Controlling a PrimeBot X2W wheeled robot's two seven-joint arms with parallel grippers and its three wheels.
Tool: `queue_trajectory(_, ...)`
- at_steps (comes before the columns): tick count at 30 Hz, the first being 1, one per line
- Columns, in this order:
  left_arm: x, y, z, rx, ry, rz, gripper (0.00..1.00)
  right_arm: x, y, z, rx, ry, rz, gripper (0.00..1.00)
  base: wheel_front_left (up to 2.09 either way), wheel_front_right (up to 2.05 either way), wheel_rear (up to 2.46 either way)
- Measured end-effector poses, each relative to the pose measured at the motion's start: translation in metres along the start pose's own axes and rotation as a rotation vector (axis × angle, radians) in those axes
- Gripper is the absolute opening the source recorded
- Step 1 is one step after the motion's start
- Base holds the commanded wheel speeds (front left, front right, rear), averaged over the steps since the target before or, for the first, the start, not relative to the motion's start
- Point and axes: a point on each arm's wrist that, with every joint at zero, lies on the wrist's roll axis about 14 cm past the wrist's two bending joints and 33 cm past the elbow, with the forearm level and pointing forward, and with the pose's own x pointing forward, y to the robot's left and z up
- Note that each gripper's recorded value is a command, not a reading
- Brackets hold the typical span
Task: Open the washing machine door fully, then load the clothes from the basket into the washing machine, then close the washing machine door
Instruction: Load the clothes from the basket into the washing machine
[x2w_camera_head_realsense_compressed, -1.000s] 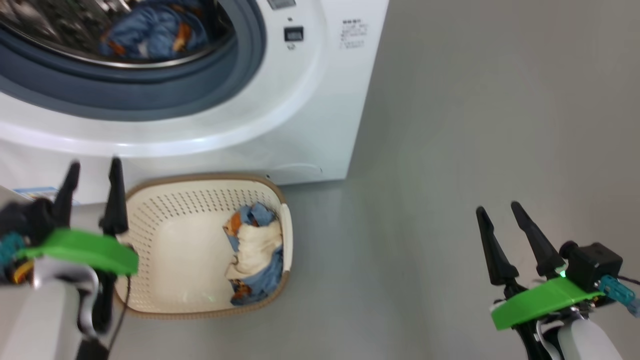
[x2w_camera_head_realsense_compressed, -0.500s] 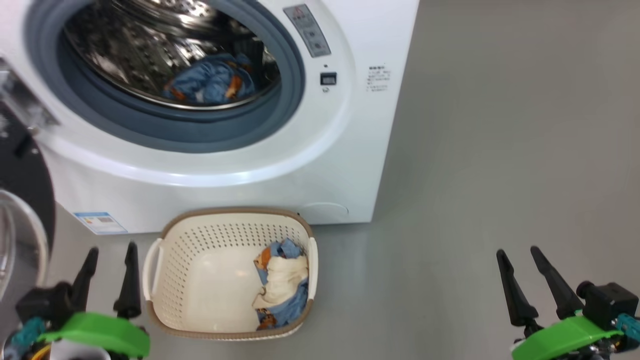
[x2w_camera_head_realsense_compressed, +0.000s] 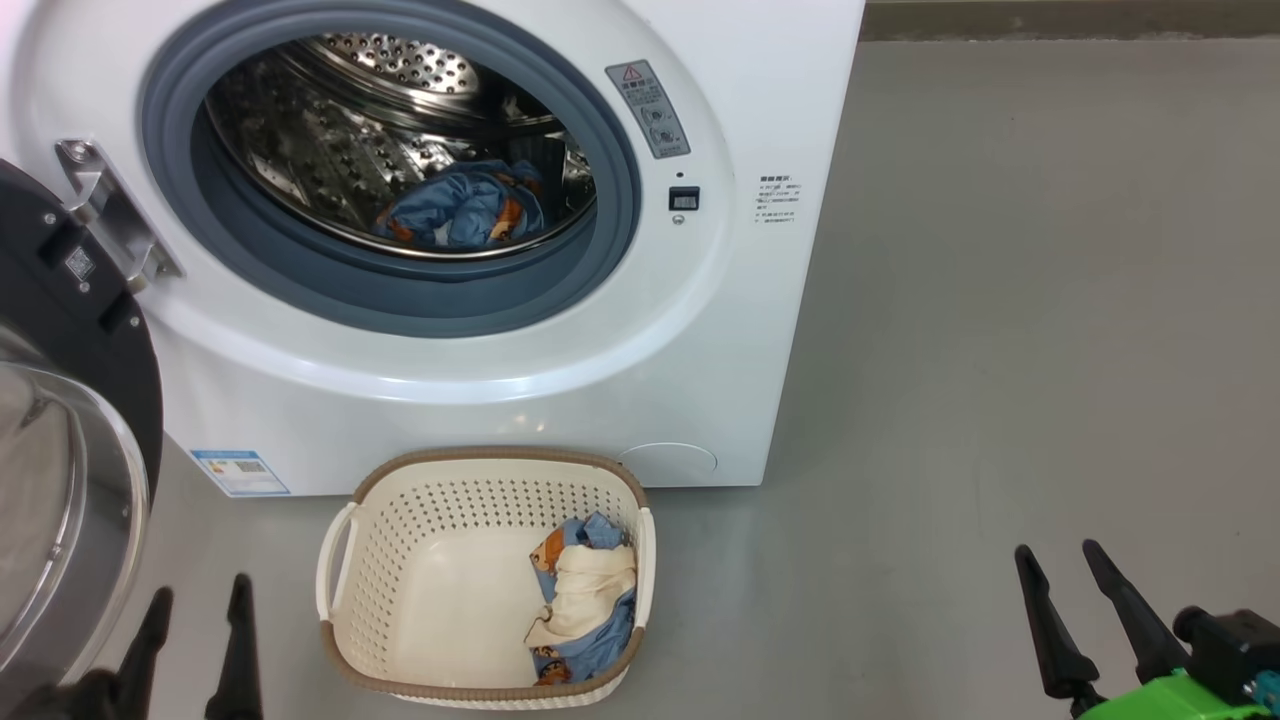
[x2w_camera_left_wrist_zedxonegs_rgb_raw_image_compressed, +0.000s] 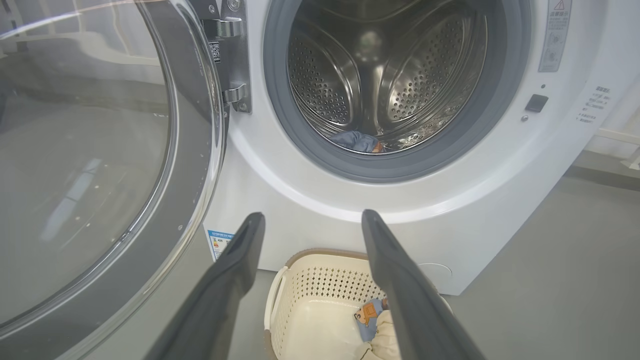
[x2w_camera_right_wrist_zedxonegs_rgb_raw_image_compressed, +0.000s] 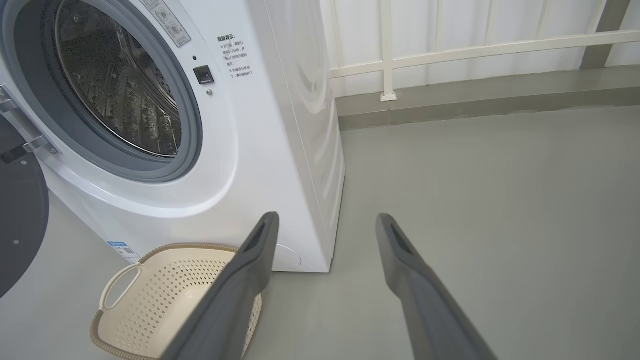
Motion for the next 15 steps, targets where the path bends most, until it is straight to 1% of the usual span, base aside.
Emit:
queue_trajectory(6, -0.013, 0.007, 0.0, -0.004, -0.004, 0.032, 1.0, -0.006, -0.008, -0.004, 0.002, 0.012, -0.025, 1.0, 0.0, 0.0, 0.0)
queue_trajectory(15, -0.012, 0.009, -0.001, -0.005, -0.003, 0.041, 1.0, -0.005, -0.009, -0.007, 0.005, 0.021, -0.031, 1.0, 0.0, 0.0, 0.0)
